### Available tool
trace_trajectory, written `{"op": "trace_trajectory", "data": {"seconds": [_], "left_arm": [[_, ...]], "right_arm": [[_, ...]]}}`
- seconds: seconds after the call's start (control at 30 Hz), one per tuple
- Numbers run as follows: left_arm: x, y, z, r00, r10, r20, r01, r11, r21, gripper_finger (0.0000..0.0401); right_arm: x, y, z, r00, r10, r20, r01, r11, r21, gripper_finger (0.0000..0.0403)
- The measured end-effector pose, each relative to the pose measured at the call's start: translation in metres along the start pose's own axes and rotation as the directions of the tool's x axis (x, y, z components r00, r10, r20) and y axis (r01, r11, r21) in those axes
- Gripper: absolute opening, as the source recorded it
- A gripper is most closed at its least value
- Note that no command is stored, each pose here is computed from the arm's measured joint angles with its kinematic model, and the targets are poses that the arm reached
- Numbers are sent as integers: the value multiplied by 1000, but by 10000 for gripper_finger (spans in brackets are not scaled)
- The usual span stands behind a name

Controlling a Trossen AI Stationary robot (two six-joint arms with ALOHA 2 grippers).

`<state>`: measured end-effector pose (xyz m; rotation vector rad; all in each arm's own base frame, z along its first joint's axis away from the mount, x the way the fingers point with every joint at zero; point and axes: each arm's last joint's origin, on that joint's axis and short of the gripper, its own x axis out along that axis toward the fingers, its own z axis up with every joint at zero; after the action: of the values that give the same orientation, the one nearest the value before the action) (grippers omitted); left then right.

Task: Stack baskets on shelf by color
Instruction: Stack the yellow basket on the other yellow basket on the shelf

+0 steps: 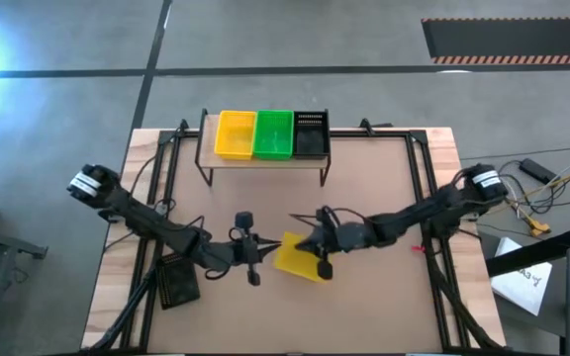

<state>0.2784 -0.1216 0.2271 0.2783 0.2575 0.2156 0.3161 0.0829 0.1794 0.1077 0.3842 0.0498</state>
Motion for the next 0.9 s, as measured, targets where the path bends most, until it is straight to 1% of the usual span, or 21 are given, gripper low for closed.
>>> {"op": "trace_trajectory", "data": {"seconds": [0.07, 0.17, 0.27, 0.33, 0.37, 0.43, 0.5, 0.57, 0.6, 0.67, 0.73, 0.77, 0.8, 0.87, 0.9], "left_arm": [[-2, -1, 0, 1000, -5, 4, 5, 1000, -6, 8], [0, -3, -4, 1000, -25, -8, 25, 1000, -10, 8], [4, -8, -12, 996, -84, -38, 82, 995, -52, 8], [8, -11, -12, 988, -113, -102, 108, 992, -59, 8], [9, -11, -9, 980, -122, -156, 115, 992, -56, 8], [10, -9, -1, 940, -131, -315, 129, 991, -25, 8], [10, -6, 9, 870, -118, -479, 153, 988, 34, 8], [10, -3, 19, 789, -100, -606, 215, 969, 120, 8], [11, -2, 24, 757, -95, -647, 267, 948, 173, 8], [13, -4, 33, 708, -109, -698, 391, 884, 258, 9], [17, -8, 38, 664, -161, -730, 528, 792, 305, 14], [20, -10, 40, 650, -186, -737, 578, 750, 320, 20], [23, -13, 42, 646, -206, -735, 611, 718, 335, 28], [30, -16, 44, 655, -227, -721, 640, 673, 371, 48], [32, -17, 43, 650, -229, -725, 661, 640, 391, 60]], "right_arm": [[-6, -5, 5, 1000, -19, -13, 18, 999, -44, 9], [-25, -7, 6, 988, -77, -134, 64, 993, -98, 9], [-52, -1, 0, 947, -151, -282, 119, 985, -128, 9], [-69, 3, -7, 912, -199, -359, 157, 977, -142, 9], [-76, 6, -10, 898, -215, -385, 171, 975, -144, 9], [-89, 10, -20, 871, -226, -435, 177, 972, -152, 9], [-97, 15, -32, 863, -212, -459, 162, 976, -147, 9], [-101, 17, -44, 861, -202, -467, 154, 978, -139, 9], [-102, 18, -49, 866, -193, -462, 152, 980, -126, 9], [-102, 18, -59, 878, -179, -444, 155, 984, -92, 9], [-99, 17, -67, 897, -161, -411, 147, 987, -66, 9], [-97, 17, -70, 908, -150, -391, 140, 989, -55, 9], [-96, 17, -73, 918, -139, -371, 132, 990, -45, 9], [-93, 16, -77, 931, -125, -343, 114, 992, -52, 9], [-92, 16, -78, 935, -120, -334, 106, 993, -59, 9]]}}
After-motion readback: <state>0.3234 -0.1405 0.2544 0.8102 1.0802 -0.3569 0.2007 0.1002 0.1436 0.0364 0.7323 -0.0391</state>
